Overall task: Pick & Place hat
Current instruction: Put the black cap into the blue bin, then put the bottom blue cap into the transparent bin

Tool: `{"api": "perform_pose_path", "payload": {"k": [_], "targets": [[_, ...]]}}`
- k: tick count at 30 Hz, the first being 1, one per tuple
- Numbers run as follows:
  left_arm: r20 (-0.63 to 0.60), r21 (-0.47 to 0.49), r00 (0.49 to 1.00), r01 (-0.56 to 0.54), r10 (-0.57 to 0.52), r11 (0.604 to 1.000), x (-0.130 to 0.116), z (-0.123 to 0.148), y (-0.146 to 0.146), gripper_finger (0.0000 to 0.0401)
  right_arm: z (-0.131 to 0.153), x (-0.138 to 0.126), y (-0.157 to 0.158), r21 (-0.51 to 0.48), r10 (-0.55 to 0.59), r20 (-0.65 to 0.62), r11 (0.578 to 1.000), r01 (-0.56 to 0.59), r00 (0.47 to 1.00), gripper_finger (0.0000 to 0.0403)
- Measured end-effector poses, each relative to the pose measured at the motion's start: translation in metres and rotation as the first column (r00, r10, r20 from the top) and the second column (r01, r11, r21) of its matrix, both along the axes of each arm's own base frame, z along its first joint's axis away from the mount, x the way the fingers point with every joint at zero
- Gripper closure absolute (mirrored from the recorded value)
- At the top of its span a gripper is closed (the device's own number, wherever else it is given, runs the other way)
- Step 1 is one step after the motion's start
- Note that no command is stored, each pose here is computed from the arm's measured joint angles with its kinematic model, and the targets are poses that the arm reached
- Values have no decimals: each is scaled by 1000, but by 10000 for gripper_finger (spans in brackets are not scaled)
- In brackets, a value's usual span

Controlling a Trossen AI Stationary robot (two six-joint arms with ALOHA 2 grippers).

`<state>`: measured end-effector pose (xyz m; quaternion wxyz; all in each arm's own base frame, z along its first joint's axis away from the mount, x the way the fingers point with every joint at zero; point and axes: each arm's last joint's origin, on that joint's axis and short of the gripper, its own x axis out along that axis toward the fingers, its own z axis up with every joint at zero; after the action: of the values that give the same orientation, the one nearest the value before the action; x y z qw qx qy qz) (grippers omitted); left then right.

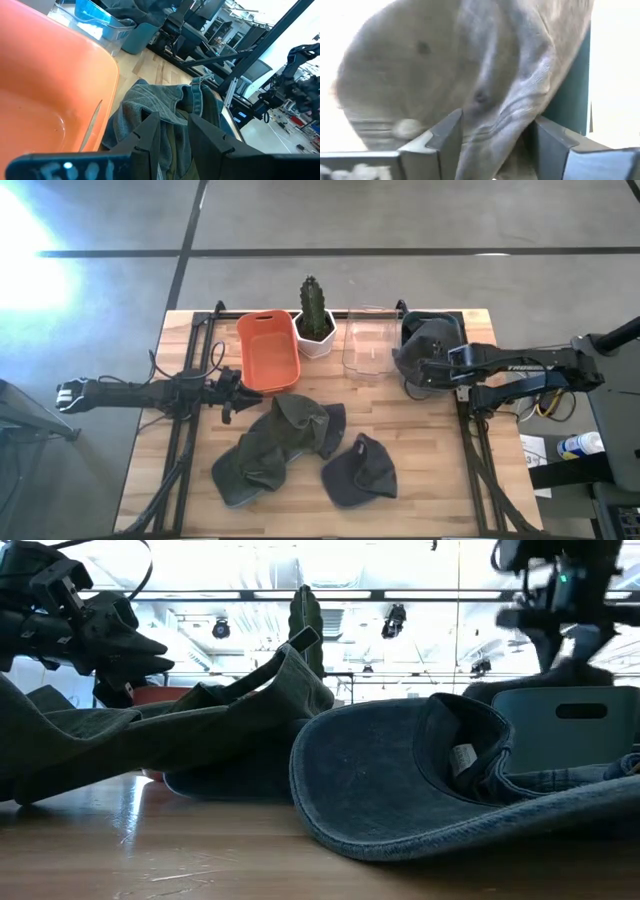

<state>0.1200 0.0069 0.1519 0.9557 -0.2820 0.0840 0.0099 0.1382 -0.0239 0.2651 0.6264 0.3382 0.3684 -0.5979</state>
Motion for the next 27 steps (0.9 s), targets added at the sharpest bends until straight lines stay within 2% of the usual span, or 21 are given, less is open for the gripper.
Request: {"api": "perform_pose_path", "payload": {"k": [6, 14, 17, 20, 22, 24, 25, 27], "targets": [[0, 0, 1000, 0, 0, 1000, 0, 0, 0, 307, 35, 6, -4, -94, 54, 0, 994, -54, 999, 203], [-1, 0, 1000, 0, 0, 1000, 0, 0, 0, 307, 42, 15, -4, -41, 85, -143, 995, -92, 986, 202], [0, 0, 1000, 0, 0, 1000, 0, 0, 0, 307, 41, 20, -3, -9, 133, -180, 990, -137, 975, 202], [0, 0, 1000, 0, 0, 1000, 0, 0, 0, 307, 43, 28, 3, 4, 241, -214, 969, -246, 947, 202], [0, 0, 1000, 0, 0, 1000, 0, 0, 0, 307, 44, 36, 9, 27, 354, -215, 934, -357, 910, 202], [0, 0, 1000, 0, 0, 1000, 0, 0, 0, 307, 44, 47, 18, 75, 481, -178, 876, -476, 858, 202], [0, 0, 1000, 0, 0, 1000, 0, 0, 0, 307, 43, 54, 23, 104, 558, -132, 830, -548, 819, 202], [0, 0, 1000, 0, 0, 1000, 0, 0, 0, 307, 40, 71, 37, 150, 707, -12, 701, -698, 707, 202]]}}
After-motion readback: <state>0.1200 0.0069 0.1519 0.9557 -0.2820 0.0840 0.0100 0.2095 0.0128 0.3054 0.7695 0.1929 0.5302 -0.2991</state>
